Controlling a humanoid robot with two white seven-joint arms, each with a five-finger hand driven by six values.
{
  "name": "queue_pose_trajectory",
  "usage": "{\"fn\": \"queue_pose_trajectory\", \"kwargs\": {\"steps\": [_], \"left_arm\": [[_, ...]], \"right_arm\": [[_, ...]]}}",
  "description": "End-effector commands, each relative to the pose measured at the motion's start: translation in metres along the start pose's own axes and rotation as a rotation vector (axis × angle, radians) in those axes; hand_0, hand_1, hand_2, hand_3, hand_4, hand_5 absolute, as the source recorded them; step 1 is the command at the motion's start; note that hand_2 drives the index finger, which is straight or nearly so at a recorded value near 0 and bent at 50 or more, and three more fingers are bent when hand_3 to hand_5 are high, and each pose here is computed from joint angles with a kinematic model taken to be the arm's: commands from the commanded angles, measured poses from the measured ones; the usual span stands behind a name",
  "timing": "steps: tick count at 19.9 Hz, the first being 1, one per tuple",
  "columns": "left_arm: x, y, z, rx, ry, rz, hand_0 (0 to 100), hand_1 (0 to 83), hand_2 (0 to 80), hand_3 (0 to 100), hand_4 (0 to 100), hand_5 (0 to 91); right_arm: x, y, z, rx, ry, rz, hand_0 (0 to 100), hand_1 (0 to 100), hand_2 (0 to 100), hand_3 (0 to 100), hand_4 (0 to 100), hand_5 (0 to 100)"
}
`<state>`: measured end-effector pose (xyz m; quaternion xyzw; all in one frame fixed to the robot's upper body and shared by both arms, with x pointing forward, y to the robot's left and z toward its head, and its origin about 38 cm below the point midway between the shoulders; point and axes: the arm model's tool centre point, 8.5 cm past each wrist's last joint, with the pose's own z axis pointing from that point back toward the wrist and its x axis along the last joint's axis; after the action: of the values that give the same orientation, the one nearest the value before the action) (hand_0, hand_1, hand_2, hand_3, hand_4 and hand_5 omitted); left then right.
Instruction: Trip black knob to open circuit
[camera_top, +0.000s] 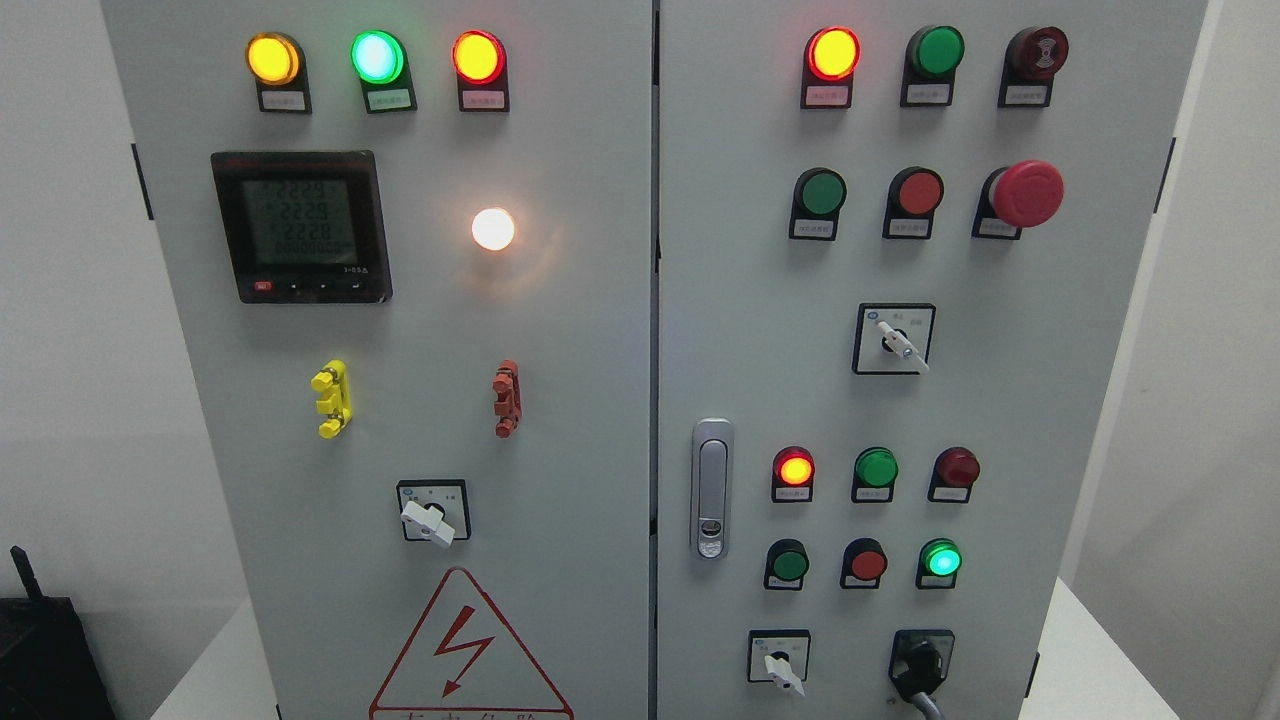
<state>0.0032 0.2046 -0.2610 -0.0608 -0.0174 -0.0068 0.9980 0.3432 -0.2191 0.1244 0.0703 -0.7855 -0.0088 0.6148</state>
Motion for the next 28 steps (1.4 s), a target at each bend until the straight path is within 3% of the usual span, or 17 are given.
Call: {"fn": "queue_pose_trajectory", "kwargs": {"steps": [1, 28], "left_arm": [[0.009, 0.001, -0.001, 0.002, -0.026, -0.003, 12, 38.9, 0.0, 0, 0, 0.0], [0.009, 0.001, -0.001, 0.002, -0.026, -0.003, 12, 38.9, 0.0, 0, 0, 0.0]], "right_arm": [[0.000, 0.005, 0.000, 0.013, -0.001, -0.005, 0, 0, 0, 100, 96, 95], [-0.004, -0.007, 0.004, -0.009, 0.012, 0.013, 0, 0, 0, 100, 95, 95]]}}
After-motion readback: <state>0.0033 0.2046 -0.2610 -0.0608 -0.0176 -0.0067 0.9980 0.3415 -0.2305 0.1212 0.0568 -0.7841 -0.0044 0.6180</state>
